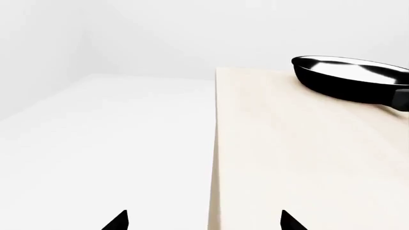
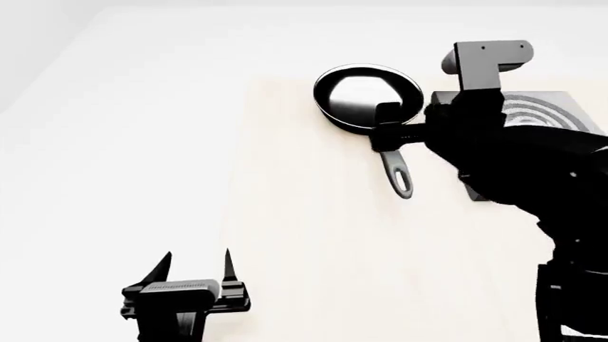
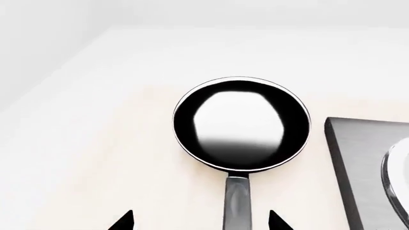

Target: Turn on the stove and put the frying pan on it.

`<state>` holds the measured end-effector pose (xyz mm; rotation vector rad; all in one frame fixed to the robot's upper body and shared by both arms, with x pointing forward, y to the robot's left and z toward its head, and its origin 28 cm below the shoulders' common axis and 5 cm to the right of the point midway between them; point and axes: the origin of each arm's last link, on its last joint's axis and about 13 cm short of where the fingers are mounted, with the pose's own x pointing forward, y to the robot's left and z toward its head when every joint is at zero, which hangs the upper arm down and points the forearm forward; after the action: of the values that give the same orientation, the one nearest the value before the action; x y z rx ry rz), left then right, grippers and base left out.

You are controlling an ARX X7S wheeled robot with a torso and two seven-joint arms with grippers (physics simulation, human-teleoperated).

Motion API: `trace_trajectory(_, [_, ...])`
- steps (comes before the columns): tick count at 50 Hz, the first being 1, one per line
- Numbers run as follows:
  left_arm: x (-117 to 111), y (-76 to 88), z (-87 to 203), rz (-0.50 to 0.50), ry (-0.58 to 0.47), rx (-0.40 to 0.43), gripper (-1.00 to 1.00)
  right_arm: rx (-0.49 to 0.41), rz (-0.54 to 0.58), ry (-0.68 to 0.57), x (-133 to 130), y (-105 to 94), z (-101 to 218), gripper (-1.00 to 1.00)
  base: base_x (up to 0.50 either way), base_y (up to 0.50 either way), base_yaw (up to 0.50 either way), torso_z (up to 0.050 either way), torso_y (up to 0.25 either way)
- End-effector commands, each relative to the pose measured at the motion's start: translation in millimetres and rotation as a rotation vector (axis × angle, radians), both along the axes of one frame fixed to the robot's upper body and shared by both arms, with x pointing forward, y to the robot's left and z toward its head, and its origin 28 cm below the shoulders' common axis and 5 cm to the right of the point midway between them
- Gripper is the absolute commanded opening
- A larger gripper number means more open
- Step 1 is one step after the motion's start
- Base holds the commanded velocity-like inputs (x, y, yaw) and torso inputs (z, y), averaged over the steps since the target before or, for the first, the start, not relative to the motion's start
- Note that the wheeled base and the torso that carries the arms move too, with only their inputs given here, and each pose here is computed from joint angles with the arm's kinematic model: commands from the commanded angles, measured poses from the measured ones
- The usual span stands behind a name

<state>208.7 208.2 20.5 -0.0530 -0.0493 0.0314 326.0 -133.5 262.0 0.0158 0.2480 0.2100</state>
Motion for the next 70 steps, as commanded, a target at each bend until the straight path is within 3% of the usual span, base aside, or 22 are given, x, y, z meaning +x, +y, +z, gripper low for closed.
trace_trajectory(1, [1.3, -0.4, 0.1, -0.002, 0.002, -0.002, 1.00, -0.006, 0.041, 0.087, 16.9, 5.5, -4.5, 1.00, 0.00, 0.00, 0.00, 0.000, 0.000])
trace_trajectory(17, [1.7, 0.0, 0.1, -0.004, 0.002, -0.004, 1.00, -0.048, 0.061, 0.195, 41.7, 10.1, -5.5, 1.00, 0.00, 0.00, 0.00, 0.000, 0.000])
trace_trajectory(54, [0.0, 0.4, -0.1, -0.001, 0.003, -0.007, 1.00, -0.031, -0.060, 0.271, 69.3, -4.5, -24.1, 1.00, 0.00, 0.00, 0.00, 0.000, 0.000])
trace_trajectory(55, [0.3, 0.3, -0.3, -0.001, 0.004, -0.007, 1.00, -0.033, 0.038, 0.296, 71.5, -3.8, -26.3, 1.00, 0.00, 0.00, 0.00, 0.000, 0.000])
trace_trajectory(56, [0.8, 0.3, -0.2, -0.002, 0.004, -0.008, 1.00, -0.037, 0.030, 0.299, 76.1, -2.1, -30.2, 1.00, 0.00, 0.00, 0.00, 0.000, 0.000])
trace_trajectory(57, [1.2, 0.3, -0.1, -0.002, 0.004, -0.008, 1.00, 0.056, 0.179, 0.412, 64.0, 22.6, -53.7, 1.00, 0.00, 0.00, 0.00, 0.000, 0.000])
trace_trajectory(58, [1.3, 0.3, 0.0, -0.002, 0.004, -0.008, 1.00, -0.011, 0.034, 0.339, 73.1, 6.3, -43.4, 1.00, 0.00, 0.00, 0.00, 0.000, 0.000])
trace_trajectory(62, [-0.3, 0.8, -0.3, -0.001, 0.004, -0.009, 1.00, -0.052, 0.070, 0.318, 89.1, -1.6, -33.2, 1.00, 0.00, 0.00, 0.00, 0.000, 0.000])
trace_trajectory(70, [1.7, 0.6, 0.1, -0.001, 0.004, -0.009, 1.00, -0.075, 0.068, 0.351, 89.3, 0.9, -36.2, 1.00, 0.00, 0.00, 0.00, 0.000, 0.000])
